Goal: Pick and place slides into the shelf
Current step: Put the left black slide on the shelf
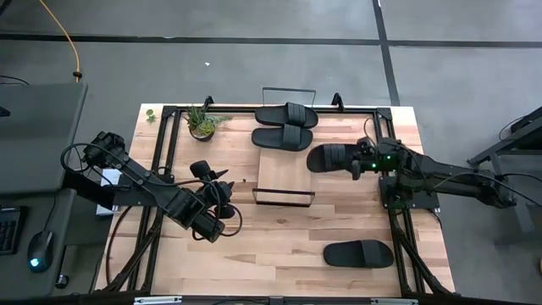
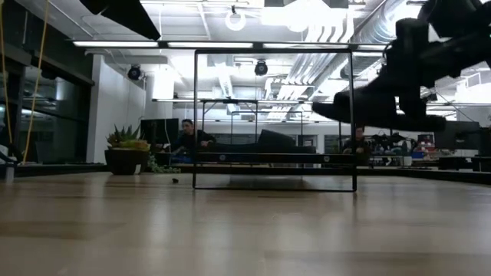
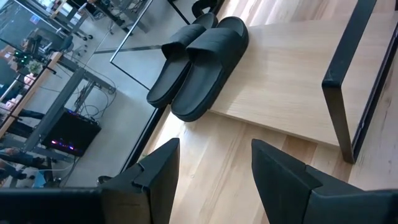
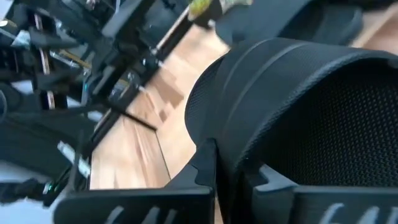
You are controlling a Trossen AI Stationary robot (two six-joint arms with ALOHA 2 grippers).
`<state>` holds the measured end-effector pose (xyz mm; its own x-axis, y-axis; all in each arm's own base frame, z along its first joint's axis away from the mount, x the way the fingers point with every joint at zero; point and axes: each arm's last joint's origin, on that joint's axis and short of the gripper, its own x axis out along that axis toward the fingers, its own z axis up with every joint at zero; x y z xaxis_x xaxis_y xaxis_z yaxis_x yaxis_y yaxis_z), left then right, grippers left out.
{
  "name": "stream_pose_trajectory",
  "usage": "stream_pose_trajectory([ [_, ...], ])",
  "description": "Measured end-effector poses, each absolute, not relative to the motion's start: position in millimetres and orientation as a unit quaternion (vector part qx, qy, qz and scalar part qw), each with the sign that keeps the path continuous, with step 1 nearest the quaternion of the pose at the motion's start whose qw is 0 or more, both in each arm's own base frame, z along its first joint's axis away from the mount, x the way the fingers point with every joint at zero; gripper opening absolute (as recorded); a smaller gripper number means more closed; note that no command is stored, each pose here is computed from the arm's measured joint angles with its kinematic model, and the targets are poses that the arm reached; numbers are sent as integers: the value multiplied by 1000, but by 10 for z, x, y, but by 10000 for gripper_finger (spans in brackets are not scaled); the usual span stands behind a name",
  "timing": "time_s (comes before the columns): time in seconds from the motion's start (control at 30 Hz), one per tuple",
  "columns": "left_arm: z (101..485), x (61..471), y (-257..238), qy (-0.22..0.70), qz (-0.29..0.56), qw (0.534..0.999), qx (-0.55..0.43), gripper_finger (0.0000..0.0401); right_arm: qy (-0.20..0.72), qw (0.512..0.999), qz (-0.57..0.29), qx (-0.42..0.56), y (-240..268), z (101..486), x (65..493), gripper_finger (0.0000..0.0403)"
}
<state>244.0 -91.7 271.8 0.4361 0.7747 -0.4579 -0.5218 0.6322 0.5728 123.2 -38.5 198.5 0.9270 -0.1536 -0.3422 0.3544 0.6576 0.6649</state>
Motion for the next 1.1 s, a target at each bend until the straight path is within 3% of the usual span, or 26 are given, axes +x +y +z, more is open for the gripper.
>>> stream_pose_trajectory([
  [0.4, 2719, 2440, -917, 360, 390, 829, 177, 184, 52, 915, -126, 381, -294, 2204, 1368, 0],
  [1.1, 2720, 2441, -917, 358, 392, 828, 181, 184, 17, 922, -73, 381, -300, 1927, 2116, 0],
])
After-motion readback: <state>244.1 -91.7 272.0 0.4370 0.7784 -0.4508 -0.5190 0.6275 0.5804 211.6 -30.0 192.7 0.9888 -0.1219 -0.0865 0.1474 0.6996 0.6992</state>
